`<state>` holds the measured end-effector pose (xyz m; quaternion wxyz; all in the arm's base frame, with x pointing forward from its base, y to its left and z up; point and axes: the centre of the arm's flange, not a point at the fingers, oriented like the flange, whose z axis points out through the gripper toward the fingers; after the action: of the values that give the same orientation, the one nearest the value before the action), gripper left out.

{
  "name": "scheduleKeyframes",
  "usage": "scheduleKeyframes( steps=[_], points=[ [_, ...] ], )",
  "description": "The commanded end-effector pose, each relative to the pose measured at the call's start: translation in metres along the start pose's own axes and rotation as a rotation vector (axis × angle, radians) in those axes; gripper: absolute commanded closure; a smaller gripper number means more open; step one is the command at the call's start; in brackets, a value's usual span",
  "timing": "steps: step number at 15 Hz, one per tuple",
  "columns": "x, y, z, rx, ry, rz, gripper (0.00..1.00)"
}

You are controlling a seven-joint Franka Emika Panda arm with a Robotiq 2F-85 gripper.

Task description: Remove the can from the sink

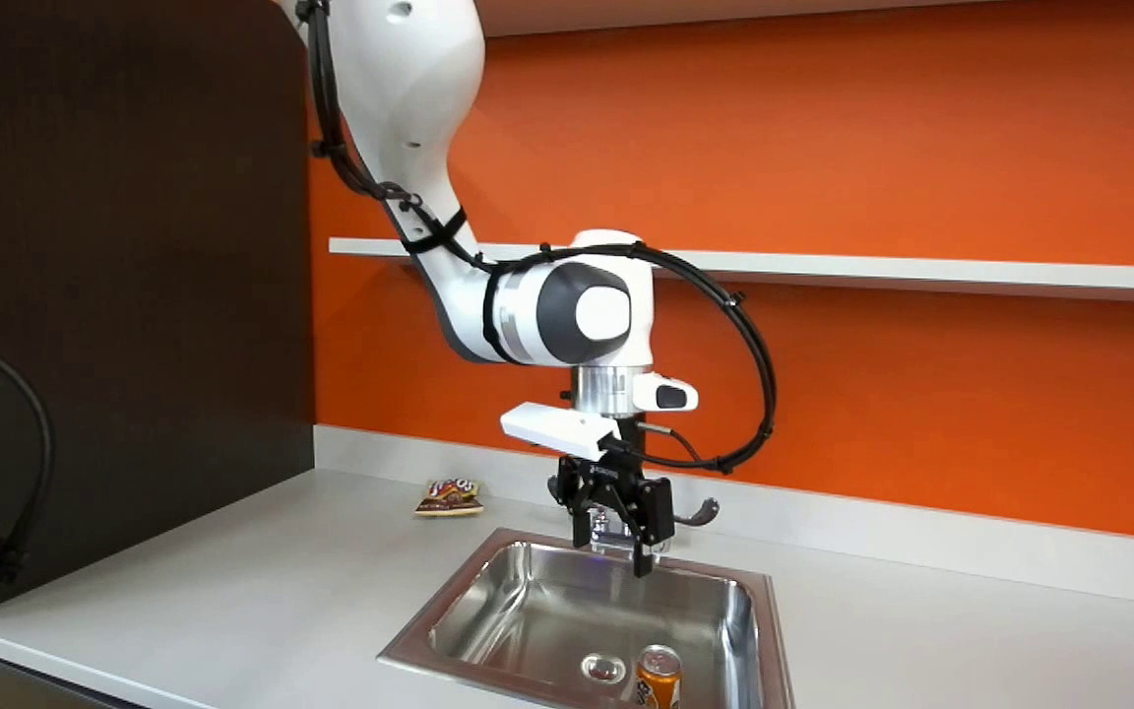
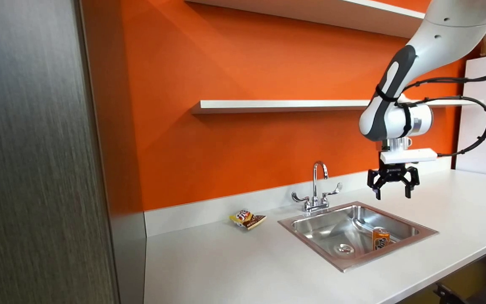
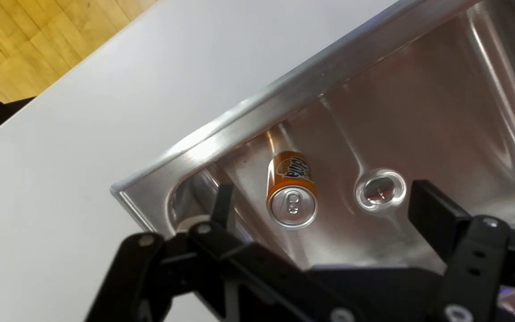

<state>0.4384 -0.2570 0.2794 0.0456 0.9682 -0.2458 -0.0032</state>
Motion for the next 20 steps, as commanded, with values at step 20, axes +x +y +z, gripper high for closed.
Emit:
scheduleKeyframes(
  steps=[20],
  points=[
    [0.083,0.011,0.108,-0.047,-0.046,-0.004,0.0]
  ],
)
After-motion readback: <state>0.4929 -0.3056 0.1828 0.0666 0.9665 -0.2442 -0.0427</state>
